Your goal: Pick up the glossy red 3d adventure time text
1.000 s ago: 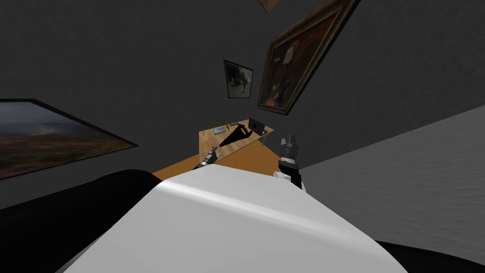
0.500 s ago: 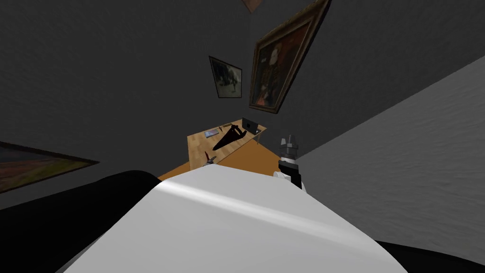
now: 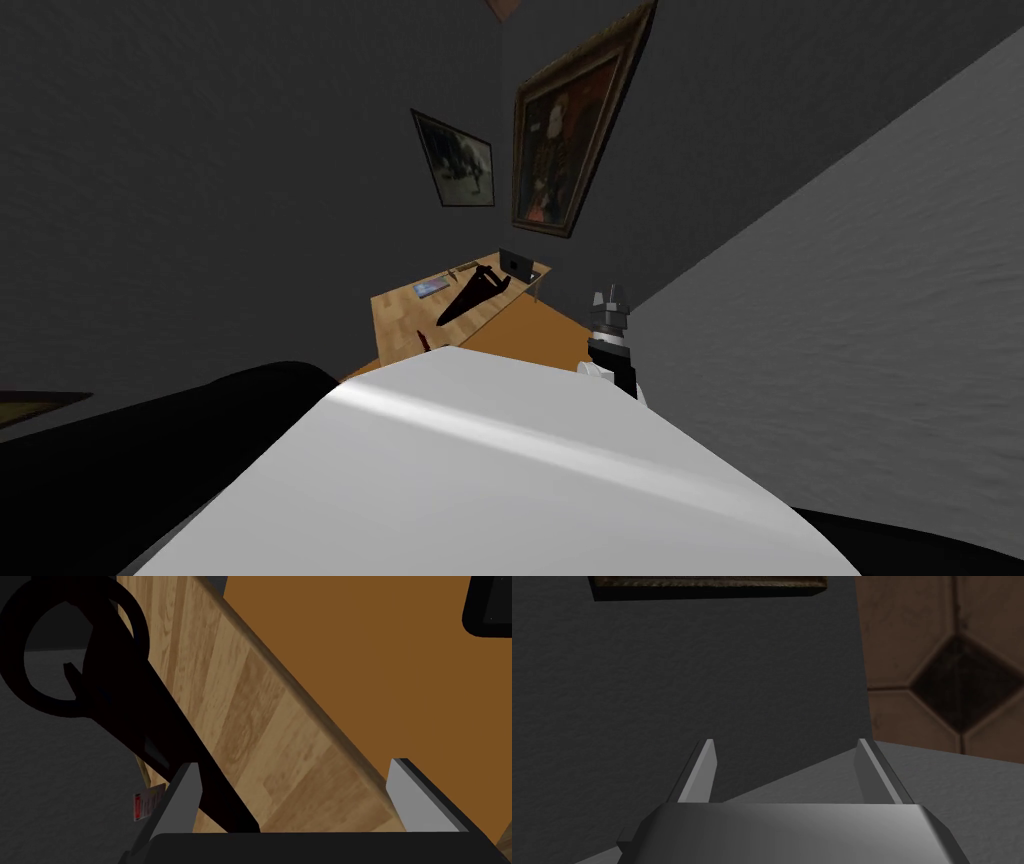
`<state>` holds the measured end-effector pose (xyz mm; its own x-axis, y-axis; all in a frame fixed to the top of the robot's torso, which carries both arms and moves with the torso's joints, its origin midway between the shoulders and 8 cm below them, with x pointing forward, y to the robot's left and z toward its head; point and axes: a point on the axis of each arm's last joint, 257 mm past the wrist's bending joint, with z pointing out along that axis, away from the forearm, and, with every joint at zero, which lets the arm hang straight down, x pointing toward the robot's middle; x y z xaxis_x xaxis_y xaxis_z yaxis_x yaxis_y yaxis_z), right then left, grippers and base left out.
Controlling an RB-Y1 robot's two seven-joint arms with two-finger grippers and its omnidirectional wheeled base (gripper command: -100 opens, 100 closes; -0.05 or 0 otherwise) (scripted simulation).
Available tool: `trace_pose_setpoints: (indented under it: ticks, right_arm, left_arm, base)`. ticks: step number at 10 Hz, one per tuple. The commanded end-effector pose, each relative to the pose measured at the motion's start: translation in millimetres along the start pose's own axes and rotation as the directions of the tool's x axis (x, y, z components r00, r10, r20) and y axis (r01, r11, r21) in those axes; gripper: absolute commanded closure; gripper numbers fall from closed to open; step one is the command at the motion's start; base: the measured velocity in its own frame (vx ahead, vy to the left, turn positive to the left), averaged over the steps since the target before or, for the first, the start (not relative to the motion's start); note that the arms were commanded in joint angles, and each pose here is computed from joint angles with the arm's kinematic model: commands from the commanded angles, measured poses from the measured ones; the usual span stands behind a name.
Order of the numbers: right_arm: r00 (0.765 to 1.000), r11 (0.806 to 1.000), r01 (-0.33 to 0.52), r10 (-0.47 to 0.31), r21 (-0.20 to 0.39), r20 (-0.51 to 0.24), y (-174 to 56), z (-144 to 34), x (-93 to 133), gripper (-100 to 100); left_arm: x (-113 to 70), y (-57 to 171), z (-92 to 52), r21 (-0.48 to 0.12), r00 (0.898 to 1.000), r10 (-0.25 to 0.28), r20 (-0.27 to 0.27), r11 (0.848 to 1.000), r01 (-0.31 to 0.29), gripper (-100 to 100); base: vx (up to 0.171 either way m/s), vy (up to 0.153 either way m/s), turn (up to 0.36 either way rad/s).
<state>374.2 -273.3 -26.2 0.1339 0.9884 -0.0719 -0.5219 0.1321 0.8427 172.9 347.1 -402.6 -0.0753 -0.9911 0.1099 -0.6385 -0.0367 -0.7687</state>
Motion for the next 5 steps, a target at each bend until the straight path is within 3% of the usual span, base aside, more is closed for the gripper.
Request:
trace_pose_setpoints:
  ticks: [1, 3, 4, 5]
  right_arm:
    - [1.0, 1.0, 0.0, 0.0, 0.0, 0.0, 0, 0.0, 0, 0]
    - [1.0, 1.0, 0.0, 0.0, 0.0, 0.0, 0, 0.0, 0, 0]
    - [1.0, 1.0, 0.0, 0.0, 0.0, 0.0, 0, 0.0, 0, 0]
    - [1.0, 1.0, 0.0, 0.0, 0.0, 0.0, 0, -0.1, 0, 0]
  left_arm:
    - [-11.1, 17, -1.6, -0.055, 1.0, 0.012, 0.009, 0.998, -0.012, -100]
    - [-35.5, 67, -23.4, -0.204, 0.998, 0.04, 0.037, 0.978, -0.032, -100]
    - [-37.4, 67, -24.2, -0.208, 0.998, 0.049, 0.035, 0.977, -0.041, -100]
    - [-50.3, 89, -37.0, -0.277, 0.997, 0.068, 0.048, 0.959, -0.052, -100]
  base:
    - [0.05, -0.002, -0.097]
    - [0.065, -0.009, -0.249]
    - [0.049, -0.007, -0.114]
    - [0.044, -0.018, -0.167]
